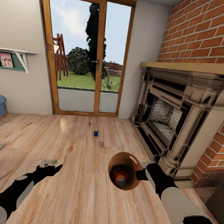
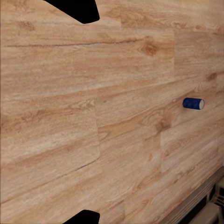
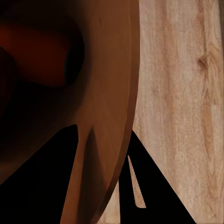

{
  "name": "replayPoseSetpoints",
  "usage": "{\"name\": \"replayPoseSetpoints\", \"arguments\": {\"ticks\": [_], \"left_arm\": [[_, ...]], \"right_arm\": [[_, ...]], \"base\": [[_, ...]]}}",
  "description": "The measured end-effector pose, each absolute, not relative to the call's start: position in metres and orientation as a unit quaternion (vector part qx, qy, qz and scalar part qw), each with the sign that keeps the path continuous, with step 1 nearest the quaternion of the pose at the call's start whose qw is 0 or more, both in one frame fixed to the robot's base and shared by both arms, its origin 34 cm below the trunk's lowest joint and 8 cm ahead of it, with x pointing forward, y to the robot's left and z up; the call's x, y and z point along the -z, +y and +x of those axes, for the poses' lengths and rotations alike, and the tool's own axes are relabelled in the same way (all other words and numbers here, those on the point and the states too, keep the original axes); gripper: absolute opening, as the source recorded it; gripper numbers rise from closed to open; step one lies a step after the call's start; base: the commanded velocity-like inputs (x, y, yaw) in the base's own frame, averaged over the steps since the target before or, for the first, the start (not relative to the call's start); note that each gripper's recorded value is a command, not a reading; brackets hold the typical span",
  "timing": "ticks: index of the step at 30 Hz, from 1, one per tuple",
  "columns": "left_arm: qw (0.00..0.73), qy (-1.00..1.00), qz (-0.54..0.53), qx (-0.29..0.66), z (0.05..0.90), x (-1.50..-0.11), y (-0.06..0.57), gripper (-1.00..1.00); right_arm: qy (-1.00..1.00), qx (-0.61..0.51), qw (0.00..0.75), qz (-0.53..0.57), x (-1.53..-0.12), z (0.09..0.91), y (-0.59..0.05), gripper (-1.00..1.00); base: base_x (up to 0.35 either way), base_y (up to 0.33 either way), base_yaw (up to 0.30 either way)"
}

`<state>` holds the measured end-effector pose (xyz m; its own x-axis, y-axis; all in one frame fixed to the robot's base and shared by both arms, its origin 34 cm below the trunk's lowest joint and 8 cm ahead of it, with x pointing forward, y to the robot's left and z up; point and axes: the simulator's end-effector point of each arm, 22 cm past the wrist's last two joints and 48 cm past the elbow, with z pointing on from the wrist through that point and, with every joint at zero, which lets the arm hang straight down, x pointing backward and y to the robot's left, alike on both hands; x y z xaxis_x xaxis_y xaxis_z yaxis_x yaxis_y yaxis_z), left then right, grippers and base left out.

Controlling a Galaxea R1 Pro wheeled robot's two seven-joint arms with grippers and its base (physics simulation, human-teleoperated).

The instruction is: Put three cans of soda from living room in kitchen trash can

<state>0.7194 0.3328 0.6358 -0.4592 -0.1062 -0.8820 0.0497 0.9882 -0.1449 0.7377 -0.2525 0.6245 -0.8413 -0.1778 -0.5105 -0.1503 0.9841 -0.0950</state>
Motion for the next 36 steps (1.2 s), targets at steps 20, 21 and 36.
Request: {"name": "replayPoseSetpoints", "arguments": {"ticks": [20,21,36], "left_arm": [[0.509,0.857,-0.02,0.075,0.714,-0.625,0.333,1.0],[0.509,0.857,-0.02,0.075,0.714,-0.625,0.333,1.0],[0.509,0.857,-0.019,0.075,0.714,-0.625,0.333,1.0]], "right_arm": [[0.959,0.027,0.269,-0.084,-0.625,0.738,-0.255,-1.0],[0.959,0.028,0.268,-0.084,-0.625,0.738,-0.256,-1.0],[0.959,0.028,0.268,-0.085,-0.625,0.738,-0.255,-1.0]], "base": [[0.322,0.0,0.0],[0.322,0.0,0.0],[0.322,-0.001,0.0]]}}
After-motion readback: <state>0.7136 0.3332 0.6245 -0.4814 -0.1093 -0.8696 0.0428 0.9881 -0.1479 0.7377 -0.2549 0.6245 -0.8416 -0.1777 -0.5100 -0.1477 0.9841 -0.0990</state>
